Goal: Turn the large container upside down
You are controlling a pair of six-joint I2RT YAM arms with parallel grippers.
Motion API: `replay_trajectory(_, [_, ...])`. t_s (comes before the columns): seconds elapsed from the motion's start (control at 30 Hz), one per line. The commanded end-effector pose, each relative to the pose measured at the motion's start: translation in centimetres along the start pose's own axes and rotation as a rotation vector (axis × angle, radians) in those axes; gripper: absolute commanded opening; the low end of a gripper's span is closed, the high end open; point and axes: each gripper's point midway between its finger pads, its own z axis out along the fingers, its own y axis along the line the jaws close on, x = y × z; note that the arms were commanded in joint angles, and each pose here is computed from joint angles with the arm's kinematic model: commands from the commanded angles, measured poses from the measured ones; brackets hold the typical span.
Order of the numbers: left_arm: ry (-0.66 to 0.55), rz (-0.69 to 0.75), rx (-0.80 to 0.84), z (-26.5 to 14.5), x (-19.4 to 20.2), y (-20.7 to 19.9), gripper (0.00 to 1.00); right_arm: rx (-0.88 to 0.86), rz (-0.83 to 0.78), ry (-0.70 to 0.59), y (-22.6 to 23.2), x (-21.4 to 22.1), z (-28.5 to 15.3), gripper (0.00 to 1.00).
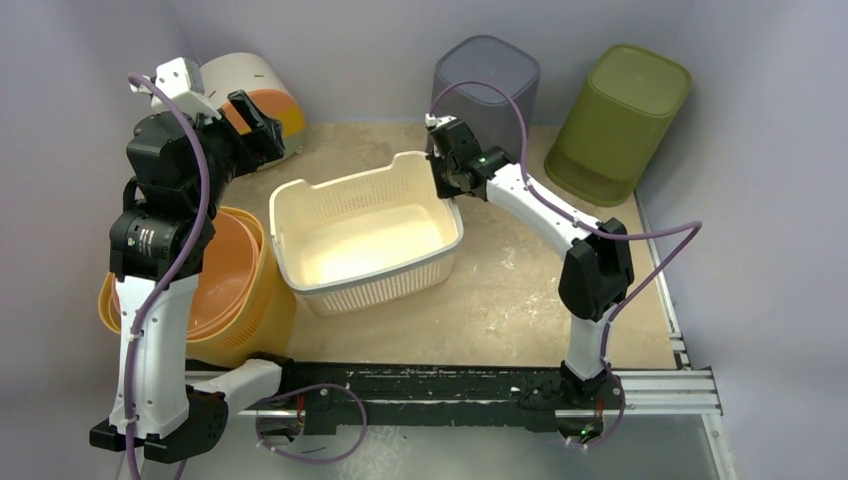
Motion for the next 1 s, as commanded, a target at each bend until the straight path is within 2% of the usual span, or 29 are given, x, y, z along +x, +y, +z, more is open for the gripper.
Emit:
replay_trajectory(0.0, [-0.032,-0.025,0.006,-0.3,-0.7,-0.2,0.82,-0.113,0.099,-0.083,2.4,-2.2,-2.7,0.0])
replay_trajectory(0.1, [-0.033,-0.034,0.01,-0.3,-0.5,-0.2,0.82,-0.134,0.185,-0.147,2.9,-3.1,-3.2,0.0])
replay_trajectory(0.17, [-0.034,-0.038,0.014,-0.5,-0.5,-0.3,0.82,-0.095,0.197,-0.137,2.2,-2.9,-3.4,0.0])
replay_trajectory(0.33, [-0.029,-0.033,-0.002,-0.9,-0.3,0.2,0.82,0.17,0.084,-0.122,-3.5,-1.9,-4.3,0.0])
replay_trajectory(0.43, [-0.032,-0.039,-0.001,-1.2,-0.2,0.3,0.82,0.274,0.08,-0.11,-7.1,-0.6,-5.3,0.0])
replay_trajectory(0.57, [-0.025,-0.037,0.005,-0.9,0.0,0.2,0.82,0.306,0.122,-0.106,-10.2,0.8,-6.4,0.0])
replay_trajectory(0.77, [-0.016,-0.035,0.026,-0.2,0.0,-0.4,0.82,0.33,0.124,-0.123,-11.0,0.4,-8.6,0.0])
replay_trajectory(0.8, [-0.013,-0.034,0.028,-0.1,0.1,-0.5,0.82,0.324,0.125,-0.13,-11.0,0.1,-9.1,0.07])
replay_trajectory(0.87, [-0.007,-0.031,0.031,0.0,0.3,-0.5,0.82,0.291,0.12,-0.156,-10.5,-0.9,-10.0,0.44])
replay_trajectory(0.97, [-0.003,-0.028,0.034,0.2,0.5,-0.6,0.82,0.267,0.12,-0.198,-10.3,-2.4,-11.4,0.66])
